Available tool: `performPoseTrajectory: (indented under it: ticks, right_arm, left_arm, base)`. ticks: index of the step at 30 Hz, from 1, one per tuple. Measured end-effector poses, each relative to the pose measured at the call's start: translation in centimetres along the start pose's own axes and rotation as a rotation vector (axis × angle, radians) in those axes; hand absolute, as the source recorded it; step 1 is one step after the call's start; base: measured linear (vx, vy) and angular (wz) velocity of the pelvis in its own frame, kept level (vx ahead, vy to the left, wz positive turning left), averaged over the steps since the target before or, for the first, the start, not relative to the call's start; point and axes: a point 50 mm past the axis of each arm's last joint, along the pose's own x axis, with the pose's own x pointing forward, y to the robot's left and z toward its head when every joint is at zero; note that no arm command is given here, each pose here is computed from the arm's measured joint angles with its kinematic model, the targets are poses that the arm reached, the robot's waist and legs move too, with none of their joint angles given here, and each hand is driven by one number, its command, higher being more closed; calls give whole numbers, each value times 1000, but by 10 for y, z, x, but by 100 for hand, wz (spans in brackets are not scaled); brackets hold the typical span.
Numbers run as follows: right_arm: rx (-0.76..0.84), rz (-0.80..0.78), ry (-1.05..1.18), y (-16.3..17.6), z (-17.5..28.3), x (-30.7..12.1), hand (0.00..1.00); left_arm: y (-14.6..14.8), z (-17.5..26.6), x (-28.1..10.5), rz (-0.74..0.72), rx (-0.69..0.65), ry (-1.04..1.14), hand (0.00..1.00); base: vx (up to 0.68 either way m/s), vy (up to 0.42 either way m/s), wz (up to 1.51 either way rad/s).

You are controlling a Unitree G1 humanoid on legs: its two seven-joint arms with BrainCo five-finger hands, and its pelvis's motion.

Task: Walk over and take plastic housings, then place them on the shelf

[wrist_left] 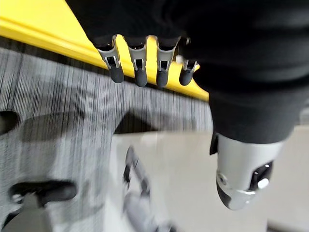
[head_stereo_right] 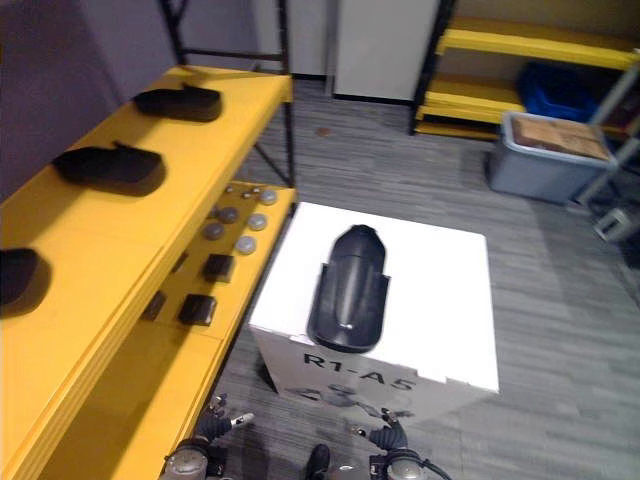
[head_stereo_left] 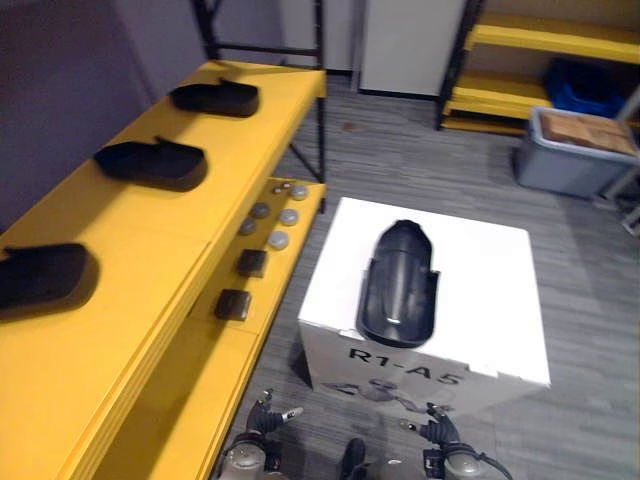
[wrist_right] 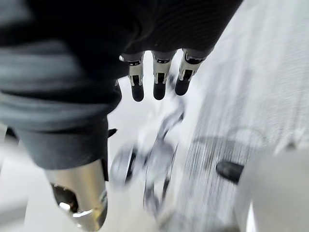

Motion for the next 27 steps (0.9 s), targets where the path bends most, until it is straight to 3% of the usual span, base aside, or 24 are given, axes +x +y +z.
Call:
performPoseTrajectory:
  ticks: [7,14,19,27]
  right_arm:
    - [93,-60,77,-13,-28,-10,0]
    - [151,-98,83,-22,-34,-14,0]
    - [219,-171,-34,-42,-9,-13,0]
    - [385,-483,-369,-121,56,-36,0]
  left_arm:
    - [7,-9,-2,18,-9,27,0]
    - [8,-19,-4,15,2,66,0]
    - [11,-26,-7,19,4,84,0]
    - [33,-33,-13,78,2,83,0]
  base:
    - [-1,39,-98]
    - [122,50,3]
    - [146,108,-4]
    - [15,144,-2]
